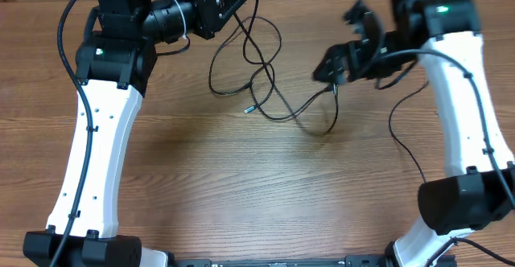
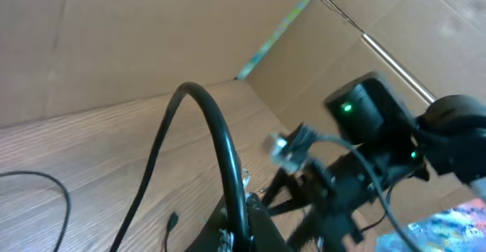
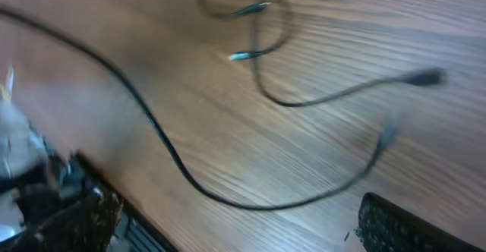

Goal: Untangle cables
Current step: 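Bring the right gripper back and grasp the cable near the left gripper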

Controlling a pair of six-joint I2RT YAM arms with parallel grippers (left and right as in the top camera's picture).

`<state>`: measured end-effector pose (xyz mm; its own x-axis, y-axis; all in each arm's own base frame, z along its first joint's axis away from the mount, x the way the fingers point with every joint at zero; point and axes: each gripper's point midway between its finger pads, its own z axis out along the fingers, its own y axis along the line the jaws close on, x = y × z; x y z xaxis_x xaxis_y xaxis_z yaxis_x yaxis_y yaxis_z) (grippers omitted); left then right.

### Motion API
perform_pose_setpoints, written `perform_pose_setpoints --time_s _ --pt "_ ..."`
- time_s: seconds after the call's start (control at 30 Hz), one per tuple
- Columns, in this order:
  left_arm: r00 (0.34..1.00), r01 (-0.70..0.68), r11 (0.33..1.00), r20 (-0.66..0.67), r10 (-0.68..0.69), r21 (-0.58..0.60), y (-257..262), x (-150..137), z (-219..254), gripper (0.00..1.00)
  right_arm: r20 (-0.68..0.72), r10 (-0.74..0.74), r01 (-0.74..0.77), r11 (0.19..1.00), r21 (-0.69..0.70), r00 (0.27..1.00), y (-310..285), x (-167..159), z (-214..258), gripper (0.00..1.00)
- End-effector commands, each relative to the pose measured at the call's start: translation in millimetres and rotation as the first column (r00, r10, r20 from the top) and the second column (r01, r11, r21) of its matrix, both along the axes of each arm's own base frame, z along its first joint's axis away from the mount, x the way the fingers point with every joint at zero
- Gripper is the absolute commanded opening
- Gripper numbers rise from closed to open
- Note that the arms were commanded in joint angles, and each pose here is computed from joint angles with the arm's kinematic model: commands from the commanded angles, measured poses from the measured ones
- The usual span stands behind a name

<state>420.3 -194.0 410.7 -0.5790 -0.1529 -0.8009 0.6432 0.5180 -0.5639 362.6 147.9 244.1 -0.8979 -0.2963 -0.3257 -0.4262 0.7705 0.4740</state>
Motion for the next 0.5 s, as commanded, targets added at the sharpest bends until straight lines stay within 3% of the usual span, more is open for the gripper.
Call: perform_pose_setpoints --time_s 0.0,0.3,0.47 --pt "0.998 0.052 0.998 0.021 -0.051 -0.022 -13.8 -12.7 14.4 0.04 0.077 0.137 -0.139 0.99 0.028 0.988 29.4 -4.3 3.0 1.0" --pt "0.996 0.094 0.996 -0.007 -0.094 -0.005 -32.0 -23.4 5.4 0.04 0.247 0.25 -0.29 0.947 0.138 0.936 89.7 0.3 26.9 1.0" --pt "0.994 0.106 0.994 -0.005 -0.106 -0.012 -38.0 -26.1 7.5 0.04 0.333 0.187 -0.256 0.95 0.178 0.924 102.5 23.1 42.7 1.0"
